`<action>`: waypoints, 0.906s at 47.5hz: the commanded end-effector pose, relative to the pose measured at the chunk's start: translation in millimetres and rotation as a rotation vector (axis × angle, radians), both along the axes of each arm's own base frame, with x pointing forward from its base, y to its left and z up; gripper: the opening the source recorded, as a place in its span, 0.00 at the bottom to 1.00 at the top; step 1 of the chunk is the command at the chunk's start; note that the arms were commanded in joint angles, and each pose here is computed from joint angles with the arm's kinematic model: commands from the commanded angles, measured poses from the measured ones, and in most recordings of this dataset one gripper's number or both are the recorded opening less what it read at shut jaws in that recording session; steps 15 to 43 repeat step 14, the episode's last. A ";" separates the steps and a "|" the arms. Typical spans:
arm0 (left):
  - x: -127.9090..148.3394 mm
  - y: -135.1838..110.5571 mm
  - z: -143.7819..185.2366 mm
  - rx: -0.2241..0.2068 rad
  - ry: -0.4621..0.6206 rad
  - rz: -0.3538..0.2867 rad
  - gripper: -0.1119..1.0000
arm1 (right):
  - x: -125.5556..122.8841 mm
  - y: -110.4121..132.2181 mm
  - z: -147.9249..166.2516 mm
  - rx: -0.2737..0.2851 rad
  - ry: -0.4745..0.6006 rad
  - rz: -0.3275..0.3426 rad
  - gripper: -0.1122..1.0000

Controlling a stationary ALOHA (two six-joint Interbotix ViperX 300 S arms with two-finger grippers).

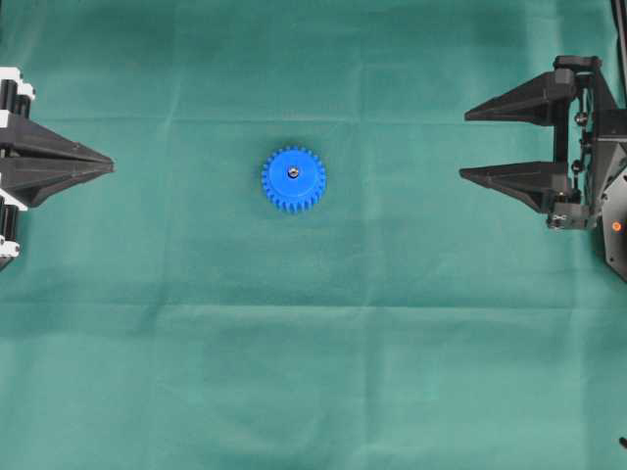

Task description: Insert the shaft placed at a random location into the center hole of the medium gear at another random location.

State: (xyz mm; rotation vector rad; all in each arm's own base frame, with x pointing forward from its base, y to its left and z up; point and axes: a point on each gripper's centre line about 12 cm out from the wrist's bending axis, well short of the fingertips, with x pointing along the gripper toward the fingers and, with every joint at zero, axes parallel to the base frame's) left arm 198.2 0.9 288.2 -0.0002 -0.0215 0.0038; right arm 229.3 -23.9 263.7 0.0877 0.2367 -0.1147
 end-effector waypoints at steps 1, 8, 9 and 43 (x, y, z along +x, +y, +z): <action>1.5 0.2 7.5 0.002 -0.020 0.001 0.10 | 1.8 -0.2 5.2 0.003 -0.013 -0.001 0.83; 1.5 0.2 7.5 0.003 -0.020 0.001 0.10 | 1.7 -0.2 4.8 0.002 -0.013 -0.001 0.83; 1.5 -0.1 7.5 0.003 -0.020 -0.001 0.10 | 2.0 -0.2 5.0 0.002 -0.013 -0.001 0.83; 1.5 0.2 7.5 0.003 -0.020 0.001 0.10 | 1.9 -0.2 4.6 0.002 -0.013 -0.001 0.83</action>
